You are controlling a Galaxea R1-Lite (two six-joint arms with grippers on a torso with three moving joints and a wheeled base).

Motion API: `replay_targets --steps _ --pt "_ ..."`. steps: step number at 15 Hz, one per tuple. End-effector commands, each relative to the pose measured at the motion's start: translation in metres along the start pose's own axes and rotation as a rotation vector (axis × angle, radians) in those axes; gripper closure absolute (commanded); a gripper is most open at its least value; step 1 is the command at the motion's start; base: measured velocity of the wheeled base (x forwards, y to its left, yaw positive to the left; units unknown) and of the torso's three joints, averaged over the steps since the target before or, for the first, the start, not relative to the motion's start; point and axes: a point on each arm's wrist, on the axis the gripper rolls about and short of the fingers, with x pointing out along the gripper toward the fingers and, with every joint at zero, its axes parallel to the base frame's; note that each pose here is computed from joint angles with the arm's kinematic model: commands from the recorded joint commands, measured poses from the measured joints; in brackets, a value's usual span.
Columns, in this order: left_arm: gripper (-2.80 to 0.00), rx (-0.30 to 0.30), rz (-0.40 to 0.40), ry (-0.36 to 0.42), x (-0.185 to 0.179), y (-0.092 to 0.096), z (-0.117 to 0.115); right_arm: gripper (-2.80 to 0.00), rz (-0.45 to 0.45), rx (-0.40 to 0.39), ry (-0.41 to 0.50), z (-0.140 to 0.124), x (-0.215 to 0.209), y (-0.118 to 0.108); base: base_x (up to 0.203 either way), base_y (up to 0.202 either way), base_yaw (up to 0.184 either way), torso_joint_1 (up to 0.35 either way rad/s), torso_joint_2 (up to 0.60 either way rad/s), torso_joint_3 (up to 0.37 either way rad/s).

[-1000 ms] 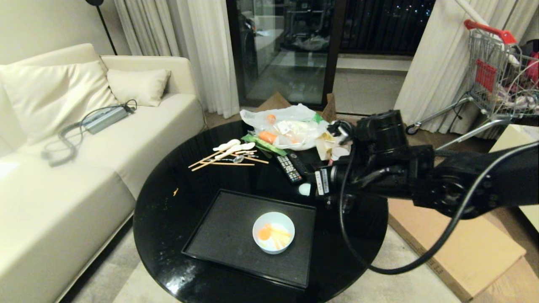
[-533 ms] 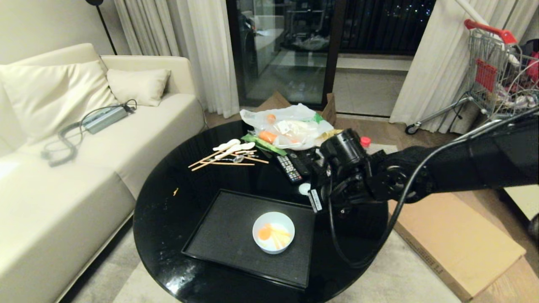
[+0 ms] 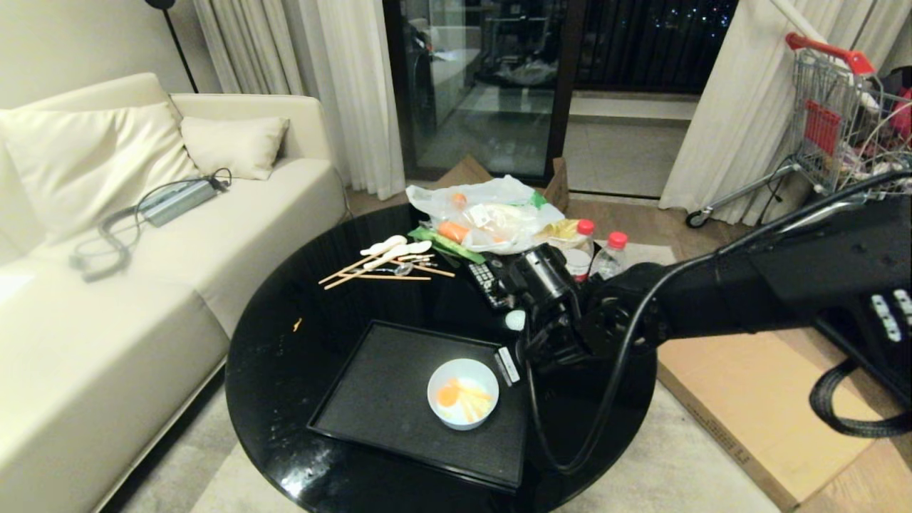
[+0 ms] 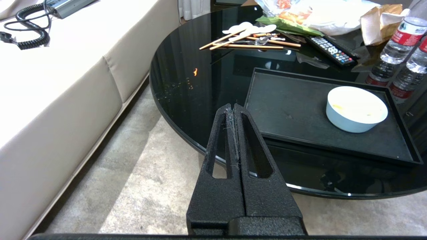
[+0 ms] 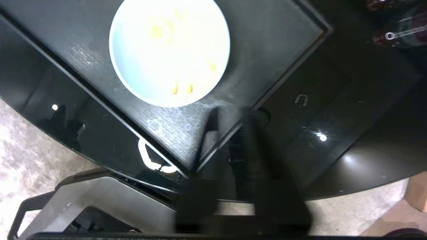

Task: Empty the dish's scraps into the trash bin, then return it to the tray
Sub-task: Pick up the bowl with leftover food

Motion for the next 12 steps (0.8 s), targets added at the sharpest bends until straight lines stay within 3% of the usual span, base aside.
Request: replay_targets --steps 1,7,12 --pt "0.0 0.0 0.001 -0.001 0.0 0.0 0.0 -2.8 0.008 -0.016 0.019 -0.004 0.006 0.008 0.0 0.0 0.0 0.0 0.0 0.0" --pt "0.0 0.0 0.001 -0.001 0.0 0.0 0.0 -2.8 0.009 -0.041 0.049 -0.012 0.02 0.019 0.0 0.0 0.0 0.0 0.0 0.0" --pt "0.0 0.0 0.001 -0.001 0.0 0.0 0.0 -2.8 -0.049 -0.05 0.038 -0.011 0.045 0.035 0.0 0.0 0.0 0.0 0.0 0.0"
